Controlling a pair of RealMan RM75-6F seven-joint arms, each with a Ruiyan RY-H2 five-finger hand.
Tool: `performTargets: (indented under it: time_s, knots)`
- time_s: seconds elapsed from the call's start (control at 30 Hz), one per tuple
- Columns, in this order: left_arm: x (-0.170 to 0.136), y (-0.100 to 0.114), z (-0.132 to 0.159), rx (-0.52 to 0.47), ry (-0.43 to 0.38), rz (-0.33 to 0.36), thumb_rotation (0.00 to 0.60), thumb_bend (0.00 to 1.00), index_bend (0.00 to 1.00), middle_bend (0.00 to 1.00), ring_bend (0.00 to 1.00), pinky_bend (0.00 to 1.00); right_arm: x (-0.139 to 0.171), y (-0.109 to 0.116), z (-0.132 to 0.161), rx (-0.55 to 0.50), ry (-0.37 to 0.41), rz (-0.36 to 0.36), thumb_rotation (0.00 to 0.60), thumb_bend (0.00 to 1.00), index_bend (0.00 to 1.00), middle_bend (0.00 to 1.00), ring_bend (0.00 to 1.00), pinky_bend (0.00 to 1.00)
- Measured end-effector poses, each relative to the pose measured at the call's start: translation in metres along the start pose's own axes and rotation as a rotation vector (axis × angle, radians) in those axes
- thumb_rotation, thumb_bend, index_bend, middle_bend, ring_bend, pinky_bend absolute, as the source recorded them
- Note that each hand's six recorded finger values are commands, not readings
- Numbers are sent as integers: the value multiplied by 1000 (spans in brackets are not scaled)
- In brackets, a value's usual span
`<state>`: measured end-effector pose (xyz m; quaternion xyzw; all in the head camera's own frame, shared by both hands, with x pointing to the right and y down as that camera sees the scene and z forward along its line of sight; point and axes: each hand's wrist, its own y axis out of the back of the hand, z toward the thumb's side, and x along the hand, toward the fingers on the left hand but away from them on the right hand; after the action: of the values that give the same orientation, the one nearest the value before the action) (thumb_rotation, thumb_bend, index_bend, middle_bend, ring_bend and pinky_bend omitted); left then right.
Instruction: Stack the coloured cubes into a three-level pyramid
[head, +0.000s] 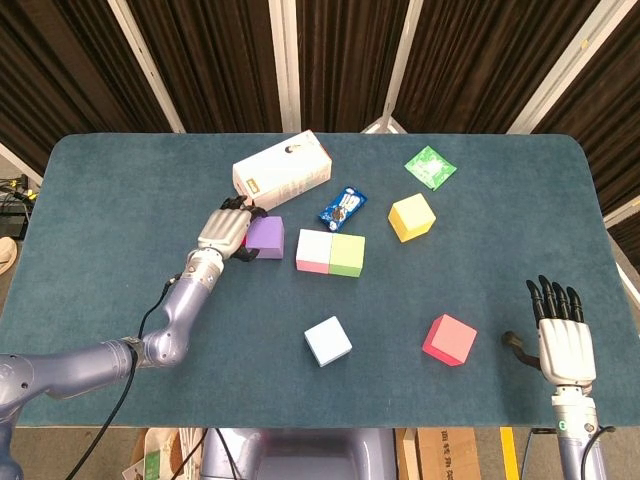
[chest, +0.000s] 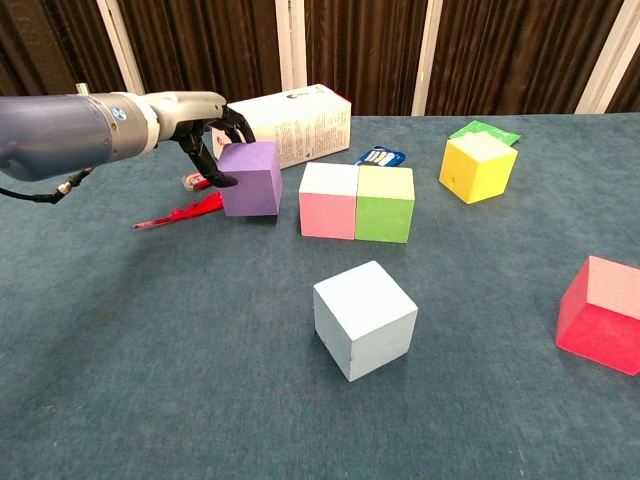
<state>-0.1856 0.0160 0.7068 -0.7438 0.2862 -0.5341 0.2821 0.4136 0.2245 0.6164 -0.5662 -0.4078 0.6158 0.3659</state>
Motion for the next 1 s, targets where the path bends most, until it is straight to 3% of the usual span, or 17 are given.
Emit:
performTargets:
  time_s: [1.0]
  knots:
    - [2,-15,19,23,-33,-22,600,399,272,213,0,0,-1,2,-3,-12,-24,-9,600,101,0,0,0,0]
